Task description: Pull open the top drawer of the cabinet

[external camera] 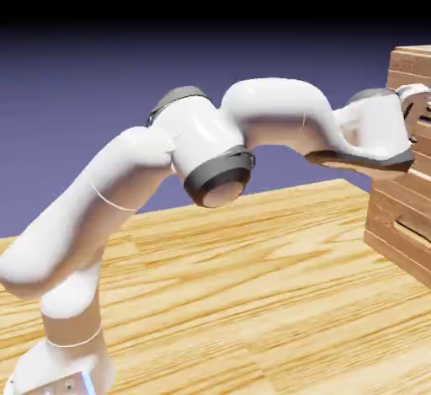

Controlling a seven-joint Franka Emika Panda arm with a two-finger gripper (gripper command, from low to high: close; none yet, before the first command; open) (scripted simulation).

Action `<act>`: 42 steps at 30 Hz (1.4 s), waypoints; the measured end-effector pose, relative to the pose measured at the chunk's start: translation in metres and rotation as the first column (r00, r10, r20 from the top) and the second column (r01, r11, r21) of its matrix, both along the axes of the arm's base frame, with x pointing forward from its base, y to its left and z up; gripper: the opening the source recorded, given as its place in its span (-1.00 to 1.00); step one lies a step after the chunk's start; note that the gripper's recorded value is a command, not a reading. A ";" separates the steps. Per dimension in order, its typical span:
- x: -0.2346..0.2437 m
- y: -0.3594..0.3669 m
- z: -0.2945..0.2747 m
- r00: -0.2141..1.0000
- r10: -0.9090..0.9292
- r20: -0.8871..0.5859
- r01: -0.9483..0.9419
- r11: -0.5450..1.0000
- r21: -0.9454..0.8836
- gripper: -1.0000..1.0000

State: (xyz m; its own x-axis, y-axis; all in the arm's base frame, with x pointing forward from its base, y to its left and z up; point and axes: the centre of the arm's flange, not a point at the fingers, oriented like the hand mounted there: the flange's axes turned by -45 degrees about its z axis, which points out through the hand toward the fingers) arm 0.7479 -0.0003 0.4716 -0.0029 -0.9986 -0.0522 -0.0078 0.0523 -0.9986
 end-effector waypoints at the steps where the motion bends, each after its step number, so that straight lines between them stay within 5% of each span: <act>1: 0.003 0.002 -0.002 1.000 0.004 0.008 -0.003 0.999 -0.052 1.00; 16: 0.052 0.003 -0.001 1.000 0.004 0.008 -0.004 0.999 -0.052 1.00; 17: 0.053 0.003 -0.002 1.000 0.004 0.008 -0.003 0.999 -0.052 -1.00; 42: -0.054 0.002 -0.001 1.000 0.003 0.008 -0.003 0.999 -0.052 -1.00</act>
State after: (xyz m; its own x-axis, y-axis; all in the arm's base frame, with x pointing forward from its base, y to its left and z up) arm 0.6943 0.0020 0.4702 0.0000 -1.0000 -0.0005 0.0004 0.0005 -1.0000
